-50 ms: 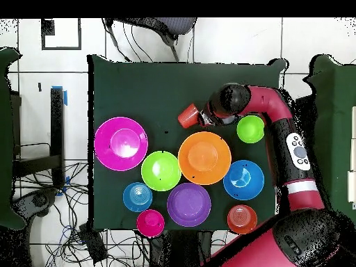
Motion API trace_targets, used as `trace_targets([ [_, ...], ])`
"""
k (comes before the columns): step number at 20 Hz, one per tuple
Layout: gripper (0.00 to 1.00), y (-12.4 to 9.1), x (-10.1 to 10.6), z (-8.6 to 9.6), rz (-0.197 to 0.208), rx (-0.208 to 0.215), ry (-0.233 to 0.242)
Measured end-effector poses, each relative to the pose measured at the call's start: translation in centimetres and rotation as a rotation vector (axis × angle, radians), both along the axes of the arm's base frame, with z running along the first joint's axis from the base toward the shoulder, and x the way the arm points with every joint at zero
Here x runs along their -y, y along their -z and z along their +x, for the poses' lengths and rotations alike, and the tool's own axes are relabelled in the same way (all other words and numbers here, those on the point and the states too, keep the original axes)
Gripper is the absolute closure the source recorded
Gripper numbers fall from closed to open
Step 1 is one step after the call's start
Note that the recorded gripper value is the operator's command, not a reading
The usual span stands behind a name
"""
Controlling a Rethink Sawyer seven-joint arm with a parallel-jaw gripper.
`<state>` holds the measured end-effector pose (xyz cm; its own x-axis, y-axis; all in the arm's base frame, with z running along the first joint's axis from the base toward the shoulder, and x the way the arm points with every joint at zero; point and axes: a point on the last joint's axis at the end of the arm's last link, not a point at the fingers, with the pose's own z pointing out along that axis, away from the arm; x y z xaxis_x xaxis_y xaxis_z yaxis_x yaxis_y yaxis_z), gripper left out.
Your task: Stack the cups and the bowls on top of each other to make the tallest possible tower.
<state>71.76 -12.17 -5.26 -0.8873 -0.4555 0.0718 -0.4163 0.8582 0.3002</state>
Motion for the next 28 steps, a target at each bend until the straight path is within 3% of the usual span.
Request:
trace_targets([
  [5,0.0,0.2,-1.4,0.3,0.011,0.104,0.0],
  [8,0.0,-0.5,-2.4,0.5,0.024,0.133,-0.006],
  [18,0.0,-3.0,-4.7,1.3,0.073,0.129,0.002],
  [22,0.0,-3.1,-5.7,1.3,0.091,0.115,0.007],
  [28,0.0,-2.5,-7.0,0.7,0.086,0.087,-0.006],
])
